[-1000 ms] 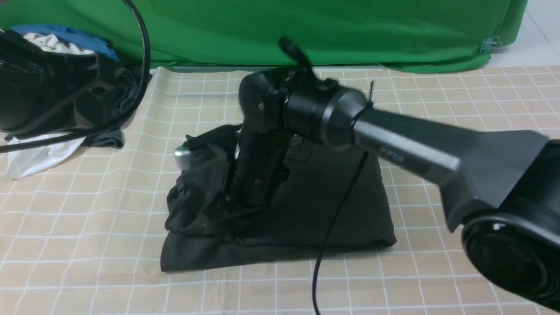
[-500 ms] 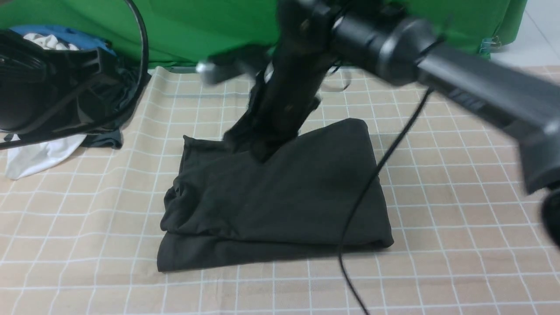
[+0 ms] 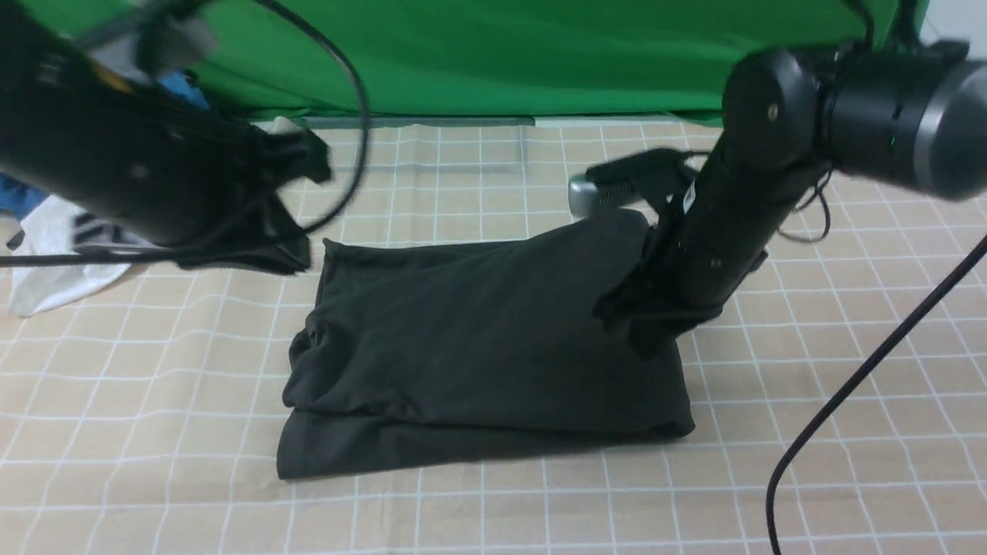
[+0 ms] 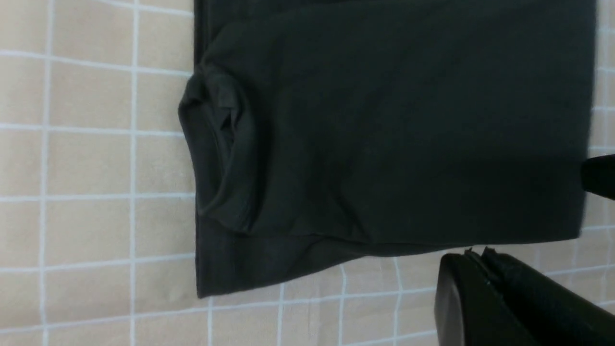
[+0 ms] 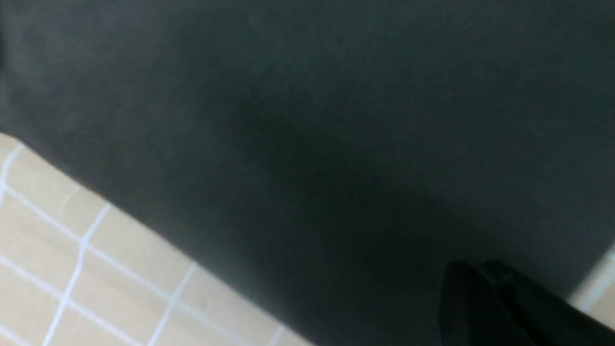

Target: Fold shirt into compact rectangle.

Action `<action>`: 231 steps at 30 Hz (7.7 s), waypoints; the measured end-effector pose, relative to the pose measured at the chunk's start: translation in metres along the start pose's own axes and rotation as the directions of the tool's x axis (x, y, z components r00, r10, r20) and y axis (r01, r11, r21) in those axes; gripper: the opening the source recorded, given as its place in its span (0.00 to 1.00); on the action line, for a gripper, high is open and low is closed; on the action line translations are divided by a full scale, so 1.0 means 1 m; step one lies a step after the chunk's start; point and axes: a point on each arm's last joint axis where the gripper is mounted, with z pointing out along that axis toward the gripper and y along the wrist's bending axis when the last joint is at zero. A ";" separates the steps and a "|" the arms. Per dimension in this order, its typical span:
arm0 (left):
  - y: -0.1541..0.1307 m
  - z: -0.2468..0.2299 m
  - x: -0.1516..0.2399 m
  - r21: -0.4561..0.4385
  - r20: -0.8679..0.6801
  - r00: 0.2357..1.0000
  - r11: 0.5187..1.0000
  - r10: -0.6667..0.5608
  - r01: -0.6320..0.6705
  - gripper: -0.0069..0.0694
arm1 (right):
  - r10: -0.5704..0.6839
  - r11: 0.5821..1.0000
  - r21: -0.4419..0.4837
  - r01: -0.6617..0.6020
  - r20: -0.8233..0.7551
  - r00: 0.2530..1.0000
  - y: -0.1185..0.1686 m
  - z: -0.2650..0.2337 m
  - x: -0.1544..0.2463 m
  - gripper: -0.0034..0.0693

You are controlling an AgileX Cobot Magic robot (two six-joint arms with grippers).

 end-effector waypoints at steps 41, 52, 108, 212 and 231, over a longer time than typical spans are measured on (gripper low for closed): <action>0.016 0.154 0.009 -0.253 -0.273 0.962 0.964 0.010 -0.082 0.11 | -0.008 1.000 0.016 0.011 -0.217 0.976 -0.008 0.029 0.026 0.10; -0.001 0.066 -0.001 -0.168 -0.012 0.997 0.983 0.077 -0.078 0.11 | -0.024 0.998 0.068 0.009 0.219 0.976 -0.020 -0.097 -0.032 0.10; 0.048 -0.086 0.161 0.124 0.470 0.882 0.991 -0.011 -0.054 0.11 | -0.289 0.935 0.267 -0.235 0.955 -0.063 0.019 -0.253 0.306 0.10; 0.123 0.014 0.238 -0.091 0.840 0.528 0.992 0.123 -0.086 0.11 | -0.381 0.846 0.387 -0.367 0.920 0.093 0.003 -0.191 0.324 0.37; 0.124 0.015 0.239 -0.092 0.839 0.530 0.992 0.123 -0.085 0.11 | -0.196 0.854 0.366 -0.370 0.885 0.422 -0.032 -0.066 0.332 0.37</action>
